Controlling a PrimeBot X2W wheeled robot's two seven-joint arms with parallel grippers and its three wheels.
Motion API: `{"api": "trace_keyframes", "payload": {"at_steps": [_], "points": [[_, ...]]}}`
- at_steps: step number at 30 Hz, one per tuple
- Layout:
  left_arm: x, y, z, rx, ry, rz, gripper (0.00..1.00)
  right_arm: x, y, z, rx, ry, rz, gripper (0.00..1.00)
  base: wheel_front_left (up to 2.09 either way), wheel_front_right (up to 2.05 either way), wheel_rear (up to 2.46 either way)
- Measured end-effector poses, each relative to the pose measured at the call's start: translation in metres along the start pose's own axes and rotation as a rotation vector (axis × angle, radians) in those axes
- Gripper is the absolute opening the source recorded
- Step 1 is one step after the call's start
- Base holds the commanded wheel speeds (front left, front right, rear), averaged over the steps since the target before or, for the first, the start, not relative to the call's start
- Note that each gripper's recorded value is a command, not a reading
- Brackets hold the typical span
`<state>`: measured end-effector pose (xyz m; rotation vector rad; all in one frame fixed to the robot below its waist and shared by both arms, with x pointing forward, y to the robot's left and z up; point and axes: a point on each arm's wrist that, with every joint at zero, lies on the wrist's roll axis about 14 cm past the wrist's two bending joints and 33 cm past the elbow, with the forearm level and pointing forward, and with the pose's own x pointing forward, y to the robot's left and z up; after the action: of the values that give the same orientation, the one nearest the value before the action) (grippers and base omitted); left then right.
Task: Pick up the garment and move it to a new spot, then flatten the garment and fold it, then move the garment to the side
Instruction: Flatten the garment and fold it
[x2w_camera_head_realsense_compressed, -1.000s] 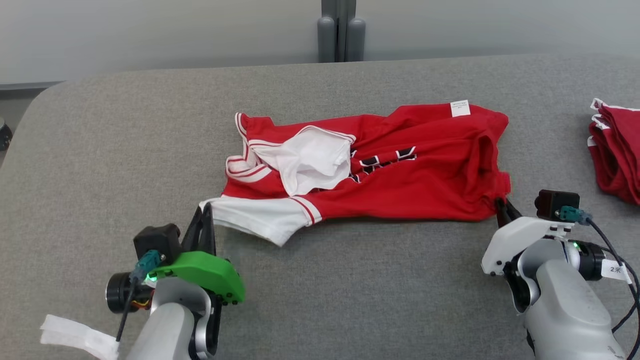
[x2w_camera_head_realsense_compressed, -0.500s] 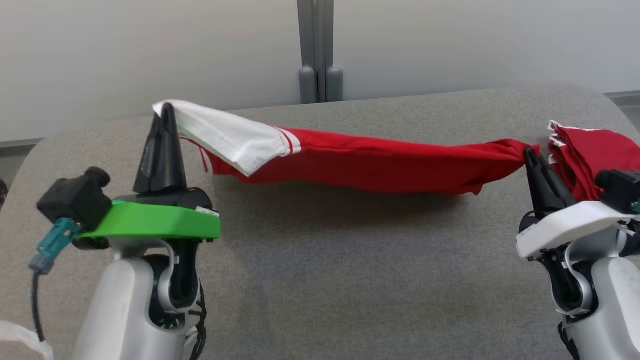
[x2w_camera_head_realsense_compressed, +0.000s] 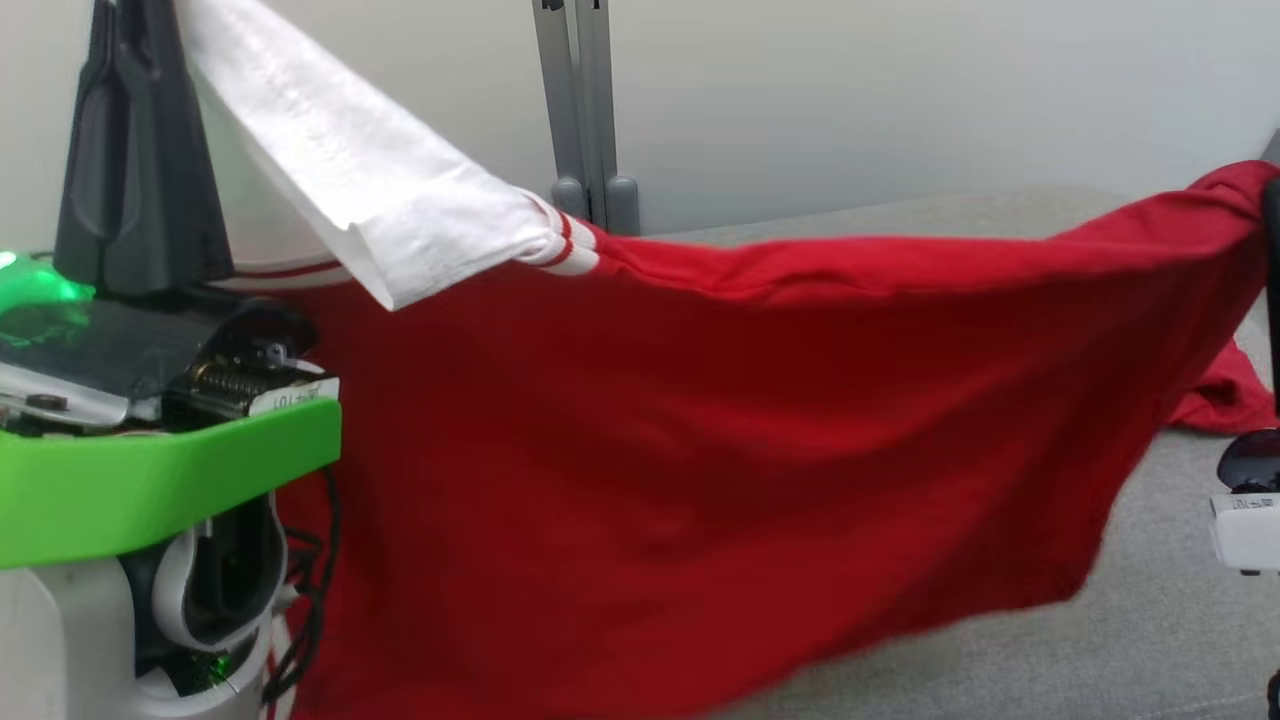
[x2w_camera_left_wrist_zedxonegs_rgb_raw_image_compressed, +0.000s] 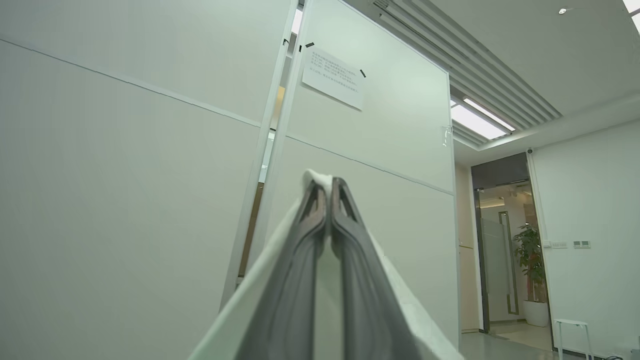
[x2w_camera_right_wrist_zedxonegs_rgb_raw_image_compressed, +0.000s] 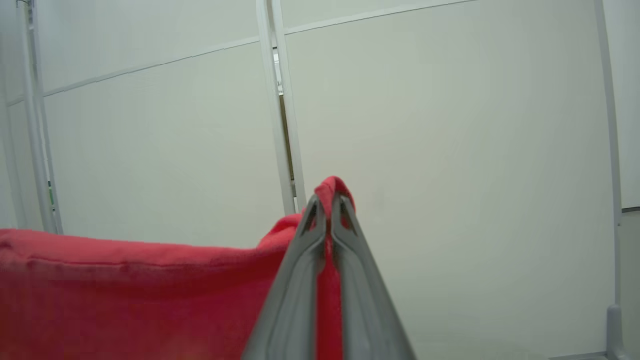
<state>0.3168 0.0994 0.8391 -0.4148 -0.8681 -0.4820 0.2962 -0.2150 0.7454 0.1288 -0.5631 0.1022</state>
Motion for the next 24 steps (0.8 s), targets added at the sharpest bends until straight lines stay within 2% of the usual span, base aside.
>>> {"api": "trace_keyframes", "payload": {"at_steps": [4, 8, 11, 12, 14, 16, 20, 24], "points": [[0.012, -0.002, -0.009, 0.029, 0.047, -0.031, 0.00, 0.001, 0.001, -0.001, 0.003, 0.017, -0.009, 0.00, 0.00, 0.00, 0.00], [0.021, 0.015, -0.047, 0.031, 0.150, -0.008, 0.00, 0.011, -0.003, -0.041, 0.067, 0.129, -0.021, 0.00, 0.00, 0.00, 0.00], [0.035, 0.033, -0.075, 0.054, 0.207, 0.002, 0.00, 0.034, -0.001, -0.075, 0.116, 0.197, -0.001, 0.00, 0.00, 0.00, 0.00], [0.040, 0.039, -0.084, 0.066, 0.220, 0.002, 0.00, 0.044, -0.001, -0.081, 0.113, 0.201, 0.009, 0.00, 0.00, 0.00, 0.00], [0.066, 0.067, -0.110, 0.137, 0.241, 0.020, 0.00, 0.095, -0.001, -0.092, 0.096, 0.166, 0.046, 0.00, 0.00, 0.00, 0.00], [0.087, 0.083, -0.117, 0.213, 0.220, 0.022, 0.00, 0.128, -0.007, -0.093, 0.065, 0.125, 0.041, 0.00, 0.00, 0.00, 0.00], [0.136, 0.107, -0.118, 0.301, 0.122, 0.032, 0.00, 0.198, -0.016, -0.094, -0.049, 0.051, 0.042, 0.00, 0.00, 0.00, 0.00], [0.157, 0.135, -0.143, 0.365, 0.099, 0.055, 0.00, 0.242, -0.020, -0.125, -0.110, 0.050, 0.031, 0.00, 0.00, 0.00, 0.00]]}}
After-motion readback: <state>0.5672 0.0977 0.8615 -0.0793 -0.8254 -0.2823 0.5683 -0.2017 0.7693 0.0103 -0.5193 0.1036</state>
